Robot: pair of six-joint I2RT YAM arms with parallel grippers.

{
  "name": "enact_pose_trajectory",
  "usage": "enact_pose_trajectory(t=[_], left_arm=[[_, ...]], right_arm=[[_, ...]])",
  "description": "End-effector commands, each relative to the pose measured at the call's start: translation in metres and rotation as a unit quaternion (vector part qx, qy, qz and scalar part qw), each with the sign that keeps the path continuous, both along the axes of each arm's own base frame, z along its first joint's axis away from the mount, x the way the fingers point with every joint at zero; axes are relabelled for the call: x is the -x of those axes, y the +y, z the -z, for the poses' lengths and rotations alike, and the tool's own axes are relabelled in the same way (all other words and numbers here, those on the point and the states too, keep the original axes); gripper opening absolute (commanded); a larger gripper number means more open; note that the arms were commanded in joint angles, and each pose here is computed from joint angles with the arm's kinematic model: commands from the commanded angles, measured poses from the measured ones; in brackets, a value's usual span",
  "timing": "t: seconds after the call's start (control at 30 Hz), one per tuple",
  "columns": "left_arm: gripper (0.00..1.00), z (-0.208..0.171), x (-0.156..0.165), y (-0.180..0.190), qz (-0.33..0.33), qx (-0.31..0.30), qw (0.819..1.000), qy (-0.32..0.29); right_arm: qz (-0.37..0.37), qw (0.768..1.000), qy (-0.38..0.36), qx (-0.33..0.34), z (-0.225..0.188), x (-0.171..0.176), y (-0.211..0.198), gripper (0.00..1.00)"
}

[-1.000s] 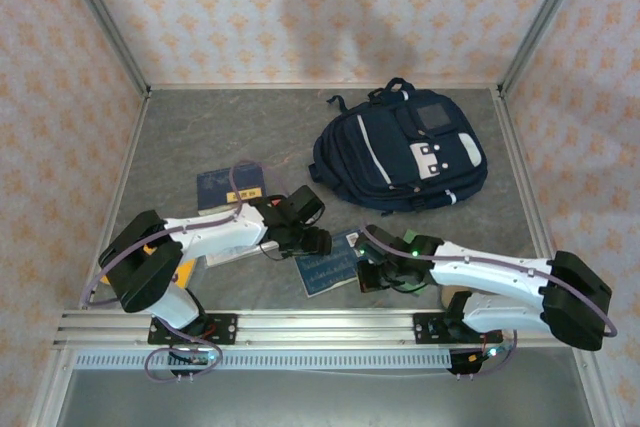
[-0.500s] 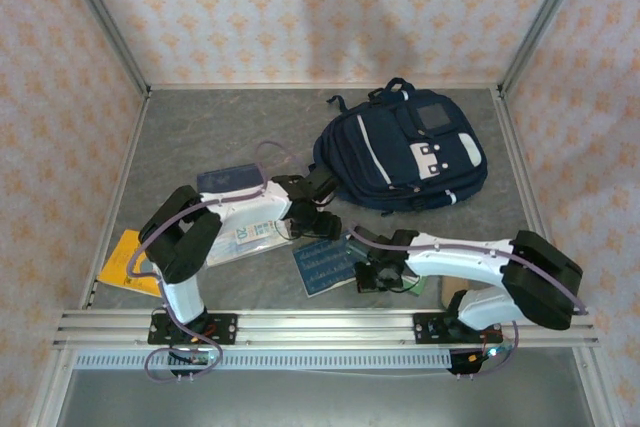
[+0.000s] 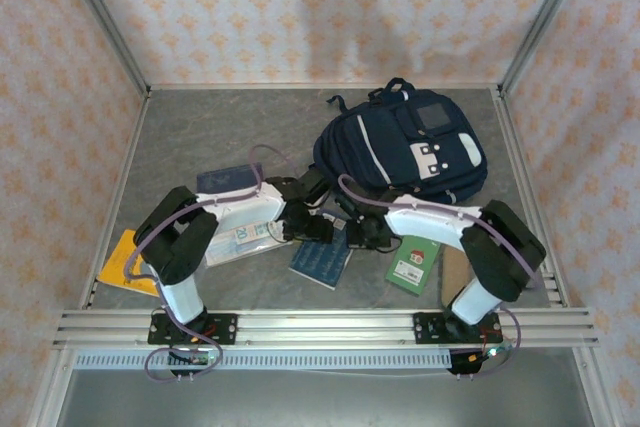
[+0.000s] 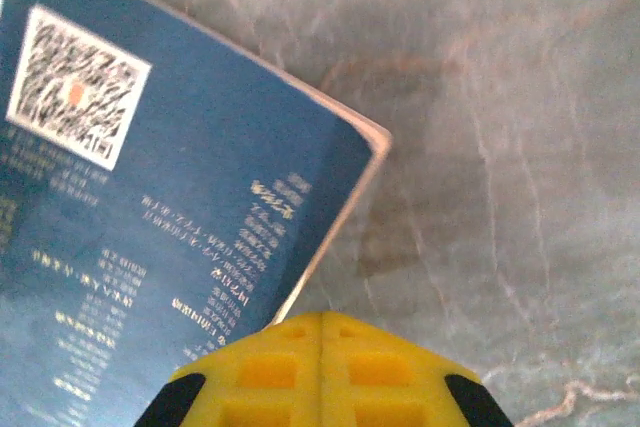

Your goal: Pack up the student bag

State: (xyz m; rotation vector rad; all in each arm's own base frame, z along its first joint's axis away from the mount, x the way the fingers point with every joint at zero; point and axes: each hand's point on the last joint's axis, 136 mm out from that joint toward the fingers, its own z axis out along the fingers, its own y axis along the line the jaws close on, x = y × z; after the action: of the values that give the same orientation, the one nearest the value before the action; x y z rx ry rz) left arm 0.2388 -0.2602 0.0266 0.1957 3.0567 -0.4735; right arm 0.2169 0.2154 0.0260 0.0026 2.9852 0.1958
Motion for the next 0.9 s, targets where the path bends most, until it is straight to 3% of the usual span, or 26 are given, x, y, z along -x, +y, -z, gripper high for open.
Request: enact_pose_trajectory(t=[0.0,0.13,0.27,0.3,0.47,0.87], left_arm=[[0.68,-0.014,0.008,-0.013,-0.02,0.058,0.998,0.012],[0.68,-0.013,0.011,-0.009,-0.05,0.078,0.996,0.014],[0.68,-0.014,0.007,-0.007,-0.077,0.107,0.991,0.011],[0.68,-0.015,0.006,-0.007,-0.083,0.114,0.99,0.01],[0.65,-0.018,-0.001,-0.008,-0.095,0.144,0.985,0.005],[0.63,-0.003,-0.006,-0.022,-0.077,0.191,0.978,0.025]], right_arm=[[0.012,1.0,-0.007,0.011,-0.003,-0.022,-0.006,0.0],[0.01,1.0,0.0,-0.009,-0.014,-0.018,-0.013,0.04],[0.017,0.997,-0.016,-0.07,-0.03,-0.005,-0.009,0.41],[0.022,0.996,-0.012,-0.082,-0.033,0.0,-0.01,0.46],[0.015,0.988,0.04,-0.149,-0.025,0.024,0.007,0.38],[0.026,0.982,0.095,-0.158,0.017,0.024,0.024,0.22]])
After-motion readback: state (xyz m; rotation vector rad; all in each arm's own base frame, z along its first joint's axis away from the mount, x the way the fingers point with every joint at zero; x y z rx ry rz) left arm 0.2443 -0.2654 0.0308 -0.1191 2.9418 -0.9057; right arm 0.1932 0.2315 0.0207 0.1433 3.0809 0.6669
